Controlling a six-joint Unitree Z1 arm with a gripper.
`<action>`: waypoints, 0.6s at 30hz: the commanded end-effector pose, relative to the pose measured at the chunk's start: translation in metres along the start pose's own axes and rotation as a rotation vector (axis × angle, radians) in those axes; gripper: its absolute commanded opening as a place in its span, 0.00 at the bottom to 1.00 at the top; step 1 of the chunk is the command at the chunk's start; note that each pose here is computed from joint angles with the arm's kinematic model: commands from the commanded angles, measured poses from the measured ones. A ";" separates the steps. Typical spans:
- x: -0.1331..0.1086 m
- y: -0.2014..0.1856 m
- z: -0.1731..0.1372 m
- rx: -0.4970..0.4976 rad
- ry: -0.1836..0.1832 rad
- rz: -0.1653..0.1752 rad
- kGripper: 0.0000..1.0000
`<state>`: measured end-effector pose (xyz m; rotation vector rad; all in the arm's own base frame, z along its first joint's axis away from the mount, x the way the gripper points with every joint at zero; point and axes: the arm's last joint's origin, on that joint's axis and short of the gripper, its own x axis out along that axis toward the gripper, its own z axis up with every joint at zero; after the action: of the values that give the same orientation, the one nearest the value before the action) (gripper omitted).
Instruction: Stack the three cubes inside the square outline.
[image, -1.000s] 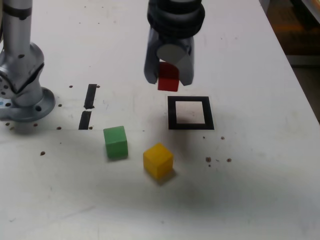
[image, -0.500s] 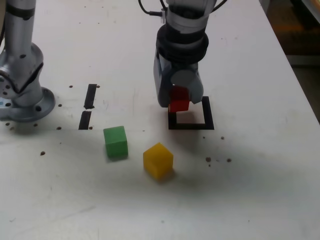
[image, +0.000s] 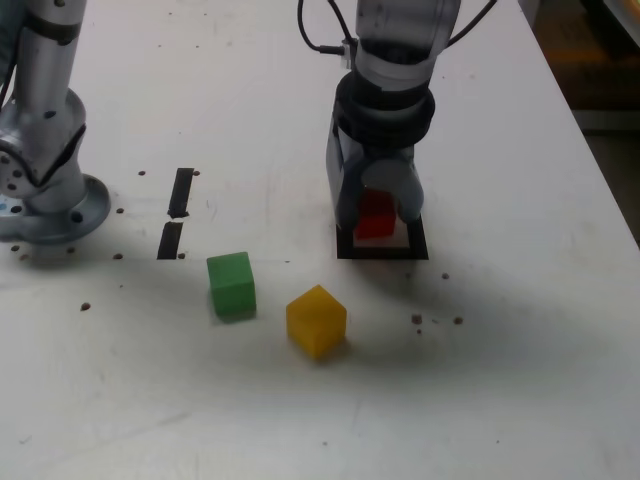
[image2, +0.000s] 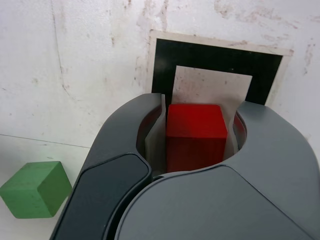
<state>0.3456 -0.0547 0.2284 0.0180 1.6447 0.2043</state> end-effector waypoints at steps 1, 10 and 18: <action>0.000 0.001 0.000 -0.003 -0.002 0.002 0.17; 0.002 0.004 0.004 -0.013 -0.014 0.015 0.20; 0.005 0.007 0.004 -0.021 0.001 0.014 0.37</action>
<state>0.3489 -0.0477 0.2259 0.0155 1.6354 0.2304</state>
